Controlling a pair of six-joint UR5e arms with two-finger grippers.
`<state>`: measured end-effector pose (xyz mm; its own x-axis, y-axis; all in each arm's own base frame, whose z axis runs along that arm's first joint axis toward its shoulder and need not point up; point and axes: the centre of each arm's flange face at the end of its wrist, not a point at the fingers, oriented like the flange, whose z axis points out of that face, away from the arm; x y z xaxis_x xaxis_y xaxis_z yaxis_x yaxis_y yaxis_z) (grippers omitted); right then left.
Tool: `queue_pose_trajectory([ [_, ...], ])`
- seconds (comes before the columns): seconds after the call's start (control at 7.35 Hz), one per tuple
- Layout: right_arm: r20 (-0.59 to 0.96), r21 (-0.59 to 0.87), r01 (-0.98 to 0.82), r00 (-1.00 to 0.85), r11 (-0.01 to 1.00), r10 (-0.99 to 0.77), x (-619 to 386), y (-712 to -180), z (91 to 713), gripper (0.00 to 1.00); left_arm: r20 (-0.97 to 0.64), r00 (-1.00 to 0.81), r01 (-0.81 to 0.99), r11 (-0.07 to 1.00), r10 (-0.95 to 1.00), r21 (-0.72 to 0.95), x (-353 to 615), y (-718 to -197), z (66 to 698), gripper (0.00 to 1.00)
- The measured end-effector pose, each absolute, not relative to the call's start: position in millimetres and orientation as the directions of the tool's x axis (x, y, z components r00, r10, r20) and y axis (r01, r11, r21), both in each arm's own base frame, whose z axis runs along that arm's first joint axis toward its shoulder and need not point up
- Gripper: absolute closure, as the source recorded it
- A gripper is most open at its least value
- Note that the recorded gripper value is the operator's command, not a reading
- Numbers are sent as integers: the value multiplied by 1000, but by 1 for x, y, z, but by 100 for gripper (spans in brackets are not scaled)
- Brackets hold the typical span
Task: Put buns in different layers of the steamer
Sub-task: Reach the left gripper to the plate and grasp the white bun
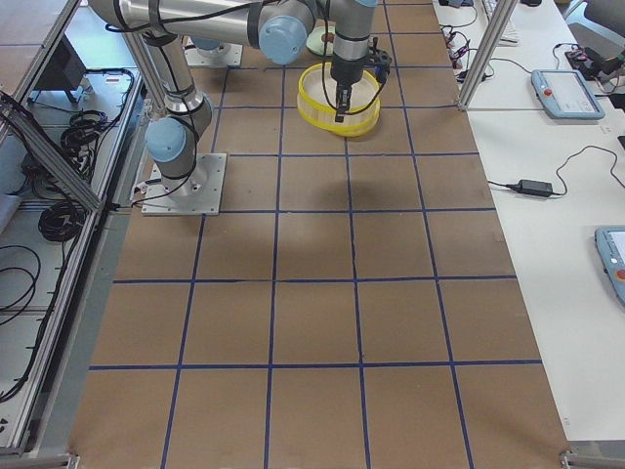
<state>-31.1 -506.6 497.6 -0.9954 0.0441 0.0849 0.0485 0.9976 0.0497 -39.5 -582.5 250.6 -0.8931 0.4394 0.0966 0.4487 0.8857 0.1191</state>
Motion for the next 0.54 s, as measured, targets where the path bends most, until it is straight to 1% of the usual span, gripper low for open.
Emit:
queue_pose_trajectory([
  [0.27, 84, 48, 49, -995, 998, 45, -35, -505, 499, 88, 136, -878, 477, 866, 460, 149, -36, -576, 228, 2],
  [0.54, 86, 48, 51, -995, 998, 47, -34, -505, 500, 88, 187, -873, 480, 861, 450, 166, -41, -561, 206, 1],
])
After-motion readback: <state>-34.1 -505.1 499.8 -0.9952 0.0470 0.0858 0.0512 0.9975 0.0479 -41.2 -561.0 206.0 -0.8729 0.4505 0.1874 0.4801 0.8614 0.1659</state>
